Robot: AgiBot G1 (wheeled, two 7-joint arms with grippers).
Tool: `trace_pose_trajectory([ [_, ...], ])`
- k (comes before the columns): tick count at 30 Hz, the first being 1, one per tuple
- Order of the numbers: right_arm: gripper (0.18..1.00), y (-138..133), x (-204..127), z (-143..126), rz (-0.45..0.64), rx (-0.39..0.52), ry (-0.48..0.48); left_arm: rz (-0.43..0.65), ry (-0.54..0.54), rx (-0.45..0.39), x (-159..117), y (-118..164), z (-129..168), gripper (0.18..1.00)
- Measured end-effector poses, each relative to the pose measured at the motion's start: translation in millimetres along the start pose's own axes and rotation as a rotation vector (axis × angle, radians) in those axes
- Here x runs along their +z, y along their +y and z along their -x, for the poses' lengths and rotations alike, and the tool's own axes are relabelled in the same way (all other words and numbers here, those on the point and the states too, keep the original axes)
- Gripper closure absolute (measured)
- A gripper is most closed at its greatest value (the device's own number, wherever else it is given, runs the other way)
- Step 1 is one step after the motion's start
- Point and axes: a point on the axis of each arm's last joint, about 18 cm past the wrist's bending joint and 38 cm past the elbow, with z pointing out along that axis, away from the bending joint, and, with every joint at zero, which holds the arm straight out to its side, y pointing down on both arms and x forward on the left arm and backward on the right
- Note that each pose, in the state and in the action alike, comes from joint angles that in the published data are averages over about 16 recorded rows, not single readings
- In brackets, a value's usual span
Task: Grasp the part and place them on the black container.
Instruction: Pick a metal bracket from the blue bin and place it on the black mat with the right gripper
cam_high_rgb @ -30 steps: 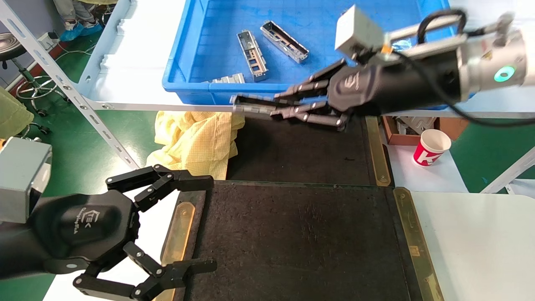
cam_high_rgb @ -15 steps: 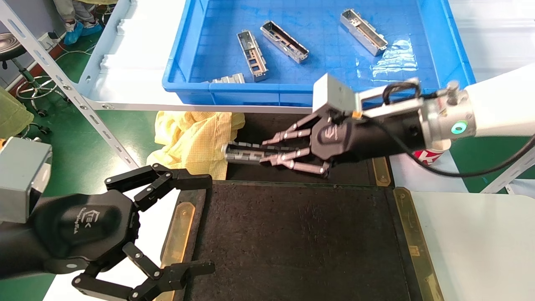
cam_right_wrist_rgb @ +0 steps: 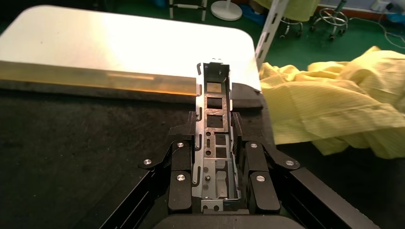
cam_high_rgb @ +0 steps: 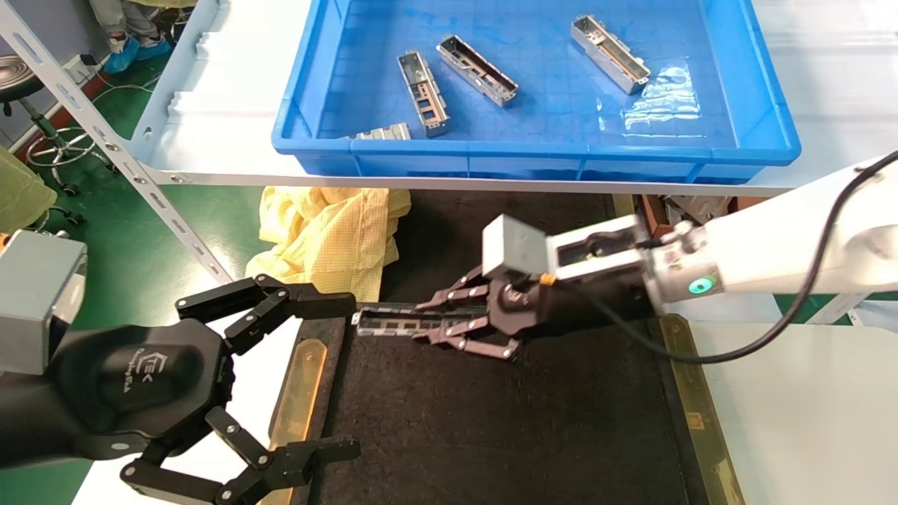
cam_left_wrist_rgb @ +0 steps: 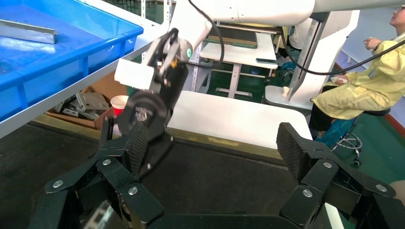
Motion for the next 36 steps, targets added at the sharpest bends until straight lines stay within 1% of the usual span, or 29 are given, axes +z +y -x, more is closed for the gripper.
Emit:
trace_pose_trajectory([
  [7,0.848,25.2,27.9,7.9,0.024,0.009,0.016,0.000,0.000,0.000,0.0,0.0,0.0,0.184],
  [13,0.848,47.0,46.8,9.6,0.050,0.028,0.069,0.000,0.000,0.000,0.0,0.0,0.0,0.184],
  [18,0.848,58.6,58.1,9.2,0.065,0.039,0.112,0.000,0.000,0.000,0.0,0.0,0.0,0.184],
  [25,0.848,64.2,72.4,12.6,0.067,0.043,0.132,0.000,0.000,0.000,0.0,0.0,0.0,0.184],
  [36,0.848,63.8,95.4,25.4,0.062,0.040,0.109,0.000,0.000,0.000,0.0,0.0,0.0,0.184],
])
